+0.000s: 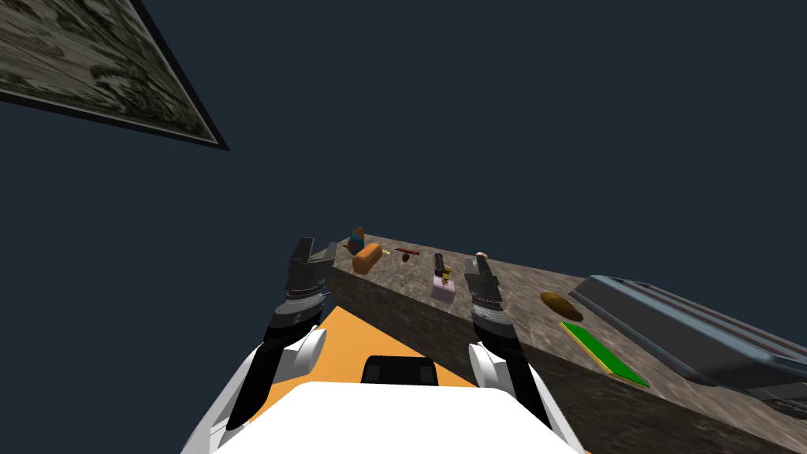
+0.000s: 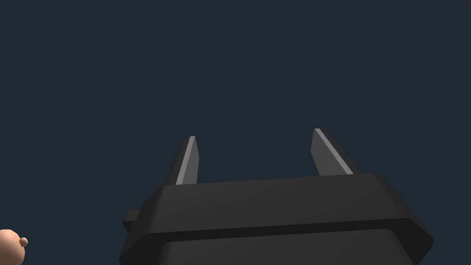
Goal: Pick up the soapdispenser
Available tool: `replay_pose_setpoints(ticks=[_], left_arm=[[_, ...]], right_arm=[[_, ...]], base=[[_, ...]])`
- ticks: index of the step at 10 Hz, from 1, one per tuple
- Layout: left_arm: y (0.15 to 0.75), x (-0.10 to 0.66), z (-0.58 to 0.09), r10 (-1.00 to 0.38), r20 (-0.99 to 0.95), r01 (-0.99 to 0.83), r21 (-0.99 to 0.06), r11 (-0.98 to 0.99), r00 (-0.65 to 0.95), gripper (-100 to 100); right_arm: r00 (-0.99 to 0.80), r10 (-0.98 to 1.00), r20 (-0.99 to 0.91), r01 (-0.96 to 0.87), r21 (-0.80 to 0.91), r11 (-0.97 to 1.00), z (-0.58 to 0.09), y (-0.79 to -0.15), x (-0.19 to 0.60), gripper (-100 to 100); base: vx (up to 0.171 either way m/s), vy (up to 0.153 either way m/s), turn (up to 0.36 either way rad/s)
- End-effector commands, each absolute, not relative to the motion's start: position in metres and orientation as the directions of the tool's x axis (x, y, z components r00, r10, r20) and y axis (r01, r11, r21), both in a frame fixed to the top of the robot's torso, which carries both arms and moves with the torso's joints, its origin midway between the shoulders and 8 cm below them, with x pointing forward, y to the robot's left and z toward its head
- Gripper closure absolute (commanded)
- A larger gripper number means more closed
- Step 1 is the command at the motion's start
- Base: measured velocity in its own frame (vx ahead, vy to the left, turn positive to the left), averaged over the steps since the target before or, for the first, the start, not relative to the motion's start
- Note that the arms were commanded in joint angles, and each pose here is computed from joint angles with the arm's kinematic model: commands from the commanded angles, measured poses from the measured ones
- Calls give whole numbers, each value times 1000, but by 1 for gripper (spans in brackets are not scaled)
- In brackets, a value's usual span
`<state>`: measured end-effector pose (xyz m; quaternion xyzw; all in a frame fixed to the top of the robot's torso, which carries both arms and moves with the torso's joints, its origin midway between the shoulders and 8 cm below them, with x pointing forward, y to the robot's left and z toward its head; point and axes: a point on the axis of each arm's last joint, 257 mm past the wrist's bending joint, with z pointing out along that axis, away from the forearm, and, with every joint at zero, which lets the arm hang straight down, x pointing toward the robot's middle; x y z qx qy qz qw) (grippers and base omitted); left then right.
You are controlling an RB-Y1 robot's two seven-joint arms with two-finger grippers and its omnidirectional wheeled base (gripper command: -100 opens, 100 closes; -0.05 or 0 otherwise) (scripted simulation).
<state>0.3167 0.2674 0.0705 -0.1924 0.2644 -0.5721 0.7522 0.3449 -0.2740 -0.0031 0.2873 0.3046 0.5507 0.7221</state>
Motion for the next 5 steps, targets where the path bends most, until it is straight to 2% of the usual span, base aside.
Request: replay_pose_setpoints(ticks=[1,3,5], left_arm=[[267,317,71,-962,-178,759,-592,271,206,0],[267,317,71,-962,-177,759,-592,271,206,0],[267,317,71,-962,-177,759,-592,271,206,0]], right_arm=[[185,968,-171,-615,748,250,-7,-269,345,-100],[157,961,-228,-609,744,276,-14,-263,345,-100],[121,948,-296,-601,738,307,-24,-256,345,-100]], base=[[-65,11,-39],[-117,16,-53],[-158,13,-46]])
